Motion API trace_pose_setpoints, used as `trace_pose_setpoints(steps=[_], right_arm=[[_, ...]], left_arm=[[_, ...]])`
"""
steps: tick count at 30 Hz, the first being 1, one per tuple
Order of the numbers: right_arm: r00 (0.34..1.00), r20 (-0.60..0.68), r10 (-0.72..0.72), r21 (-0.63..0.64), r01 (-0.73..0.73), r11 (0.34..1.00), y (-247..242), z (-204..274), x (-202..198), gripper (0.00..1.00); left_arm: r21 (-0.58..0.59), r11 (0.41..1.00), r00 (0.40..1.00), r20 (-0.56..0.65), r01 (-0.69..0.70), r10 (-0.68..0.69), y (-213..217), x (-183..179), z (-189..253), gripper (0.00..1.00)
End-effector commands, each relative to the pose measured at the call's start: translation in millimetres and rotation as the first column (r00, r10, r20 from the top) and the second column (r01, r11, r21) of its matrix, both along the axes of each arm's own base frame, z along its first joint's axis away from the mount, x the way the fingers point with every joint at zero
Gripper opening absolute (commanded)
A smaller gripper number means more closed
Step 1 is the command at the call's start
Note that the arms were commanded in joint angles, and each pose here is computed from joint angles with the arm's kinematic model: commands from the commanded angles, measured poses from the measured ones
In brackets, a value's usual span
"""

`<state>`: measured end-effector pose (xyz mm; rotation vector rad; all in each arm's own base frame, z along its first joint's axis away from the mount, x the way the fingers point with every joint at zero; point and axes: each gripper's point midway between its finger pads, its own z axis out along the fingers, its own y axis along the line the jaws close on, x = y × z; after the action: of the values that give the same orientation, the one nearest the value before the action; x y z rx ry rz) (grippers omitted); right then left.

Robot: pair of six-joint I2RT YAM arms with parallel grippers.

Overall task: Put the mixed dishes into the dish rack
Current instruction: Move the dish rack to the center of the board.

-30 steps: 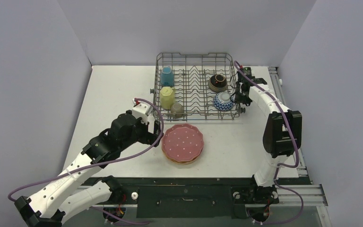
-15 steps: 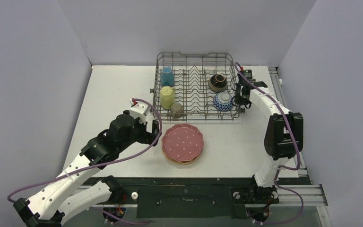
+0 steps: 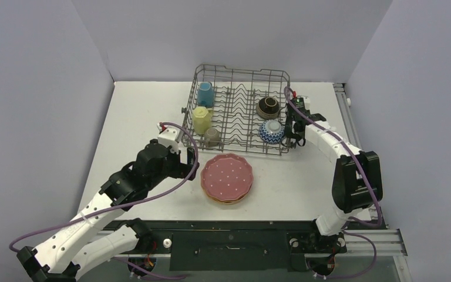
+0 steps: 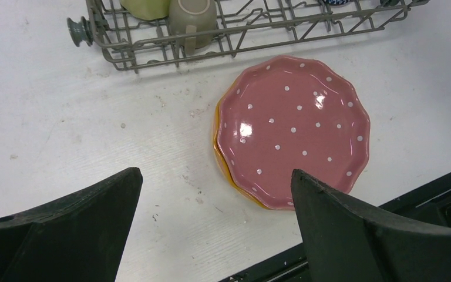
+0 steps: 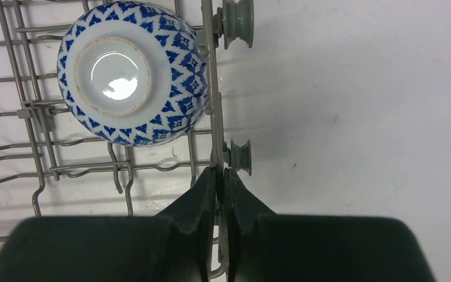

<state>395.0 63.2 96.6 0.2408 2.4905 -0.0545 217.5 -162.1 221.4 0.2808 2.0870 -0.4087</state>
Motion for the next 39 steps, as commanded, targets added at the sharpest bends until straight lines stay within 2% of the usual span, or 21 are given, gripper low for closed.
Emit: trace_pose_setpoints(steps=[1,6,12,25,39], right_arm=[[0.994,0.082,0.068,0.141,-0.079,0.987,57.0,16.2,-1.1,0.00],[0.989,0.107,0.106,0.159,-0.122,0.980,70.8,24.7,-11.7,0.00],[0.983,0.126,0.134,0.165,-0.154,0.974,70.9,29.2,-25.9,0.00],[0.974,0.148,0.174,0.185,-0.200,0.962,70.9,29.9,-45.5,0.00],[0.973,0.143,0.183,0.203,-0.209,0.956,73.9,16.8,-49.6,0.00]], left_arm=[[-0.082,0.995,0.997,-0.057,-0.049,0.044,-7.9,0.2,-9.6,0.96],[-0.145,0.984,0.985,-0.151,-0.100,0.078,-20.0,1.2,-33.4,0.96],[-0.230,0.967,0.970,-0.237,-0.105,0.049,-44.9,8.7,-64.8,0.96],[-0.288,0.936,0.928,-0.360,-0.205,0.092,-51.6,33.1,-119.1,0.96],[-0.316,0.931,0.889,-0.457,-0.183,0.020,-64.1,27.7,-168.6,0.98]])
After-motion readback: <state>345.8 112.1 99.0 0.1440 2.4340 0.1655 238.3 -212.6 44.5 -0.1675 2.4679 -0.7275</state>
